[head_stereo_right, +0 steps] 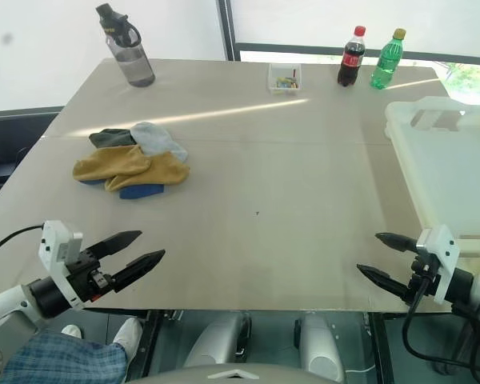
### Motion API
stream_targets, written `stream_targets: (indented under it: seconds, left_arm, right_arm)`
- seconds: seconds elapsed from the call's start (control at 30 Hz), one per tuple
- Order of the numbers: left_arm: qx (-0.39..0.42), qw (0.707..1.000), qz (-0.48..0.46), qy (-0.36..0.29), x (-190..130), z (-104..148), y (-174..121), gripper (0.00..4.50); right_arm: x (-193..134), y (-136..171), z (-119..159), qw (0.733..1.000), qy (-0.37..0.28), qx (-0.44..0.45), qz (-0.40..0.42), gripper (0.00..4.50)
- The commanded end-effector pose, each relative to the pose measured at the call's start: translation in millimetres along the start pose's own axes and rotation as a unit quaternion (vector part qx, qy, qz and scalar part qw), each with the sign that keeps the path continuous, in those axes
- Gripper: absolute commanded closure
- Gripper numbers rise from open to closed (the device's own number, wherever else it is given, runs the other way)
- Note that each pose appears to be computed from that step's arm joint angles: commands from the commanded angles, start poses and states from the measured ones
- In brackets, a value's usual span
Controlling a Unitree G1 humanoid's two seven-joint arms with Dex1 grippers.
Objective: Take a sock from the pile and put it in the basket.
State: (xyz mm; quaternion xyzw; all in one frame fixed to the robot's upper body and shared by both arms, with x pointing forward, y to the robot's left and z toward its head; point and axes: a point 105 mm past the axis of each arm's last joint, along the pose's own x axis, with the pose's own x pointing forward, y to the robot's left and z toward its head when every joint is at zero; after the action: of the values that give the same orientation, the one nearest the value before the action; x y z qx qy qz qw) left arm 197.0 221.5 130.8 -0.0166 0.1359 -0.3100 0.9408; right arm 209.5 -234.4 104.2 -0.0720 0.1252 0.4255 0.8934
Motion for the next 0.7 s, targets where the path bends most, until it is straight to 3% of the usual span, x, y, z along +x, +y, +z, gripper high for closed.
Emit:
stream_targets:
  seconds: [0.03,0.7]
  left_arm:
    - [0.023,1.0,0.007,-0.013,-0.1,5.9,-2.6,0.13]
    - [0.018,0.999,0.013,-0.023,4.4,2.7,-2.3,0.13]
  right_arm:
    - [1.6,0.1,6.5,1.0,-0.012,-0.013,0.008,0.11]
    - [9.1,2.9,7.7,1.0,-0.015,-0.018,0.013,0.11]
